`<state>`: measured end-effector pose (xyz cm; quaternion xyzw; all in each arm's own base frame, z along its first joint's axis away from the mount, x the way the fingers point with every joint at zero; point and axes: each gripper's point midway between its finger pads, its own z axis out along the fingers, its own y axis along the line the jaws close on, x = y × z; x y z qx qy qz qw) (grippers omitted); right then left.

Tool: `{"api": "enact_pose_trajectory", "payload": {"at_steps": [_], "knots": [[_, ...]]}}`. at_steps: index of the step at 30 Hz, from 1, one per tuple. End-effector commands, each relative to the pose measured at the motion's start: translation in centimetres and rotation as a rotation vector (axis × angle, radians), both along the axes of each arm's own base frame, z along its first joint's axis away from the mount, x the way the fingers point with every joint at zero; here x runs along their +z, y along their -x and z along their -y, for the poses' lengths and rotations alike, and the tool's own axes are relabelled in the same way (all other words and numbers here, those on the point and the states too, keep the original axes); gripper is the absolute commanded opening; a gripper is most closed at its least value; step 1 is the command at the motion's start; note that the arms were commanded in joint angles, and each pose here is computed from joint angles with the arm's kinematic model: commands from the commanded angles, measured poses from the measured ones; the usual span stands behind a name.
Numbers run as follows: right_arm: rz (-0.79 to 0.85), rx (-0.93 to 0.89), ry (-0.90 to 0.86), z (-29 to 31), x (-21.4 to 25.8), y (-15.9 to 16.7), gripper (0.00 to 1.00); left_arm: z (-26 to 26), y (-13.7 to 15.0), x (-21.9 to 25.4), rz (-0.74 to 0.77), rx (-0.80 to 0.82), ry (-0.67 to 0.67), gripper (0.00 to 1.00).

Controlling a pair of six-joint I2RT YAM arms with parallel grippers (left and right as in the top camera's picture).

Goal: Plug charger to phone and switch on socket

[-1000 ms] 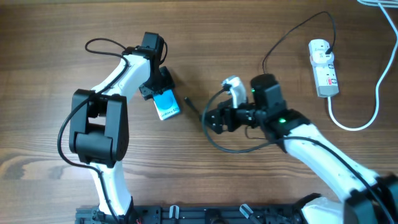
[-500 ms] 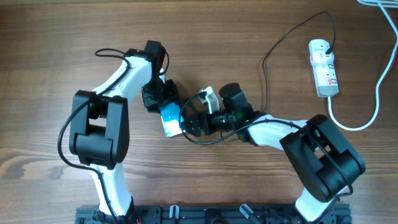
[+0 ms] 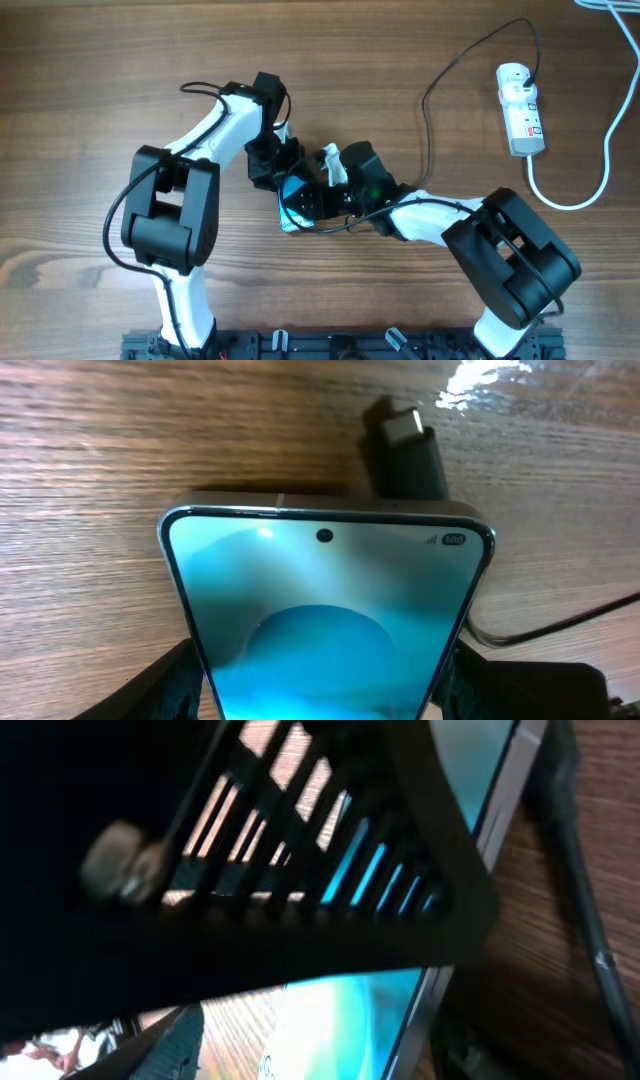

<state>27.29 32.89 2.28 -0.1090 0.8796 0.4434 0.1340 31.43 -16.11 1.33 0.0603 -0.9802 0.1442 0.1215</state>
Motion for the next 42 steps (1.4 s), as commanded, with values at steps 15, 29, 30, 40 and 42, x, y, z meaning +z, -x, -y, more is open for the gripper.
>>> {"api": "enact_pose_trajectory", "payload": {"at_steps": [15, 29, 30, 40, 42], "knots": [[-0.189, -0.003, -0.062, 0.0, -1.2, 1.0, 0.29, 3.0, 2.0, 0.6, -0.009, -0.096, 0.028, 0.36], [-0.164, -0.006, -0.101, 0.1, -0.3, 0.1, 0.04, 1.2, 0.8, 2.6, 0.029, -0.039, 0.041, 0.80], [-0.170, 0.005, -0.142, 0.1, 0.6, -0.2, 0.04, 0.5, 0.1, 4.2, 0.066, -0.014, 0.052, 0.81], [-0.114, 0.341, -0.683, 3.1, 18.2, 0.5, 0.04, -1.6, -2.8, 23.0, 0.640, 0.008, 0.376, 0.77], [-0.127, 0.319, -0.725, 3.3, 19.8, 0.5, 0.04, -0.6, -2.6, 23.5, 0.633, -0.013, 0.446, 0.82]]}}
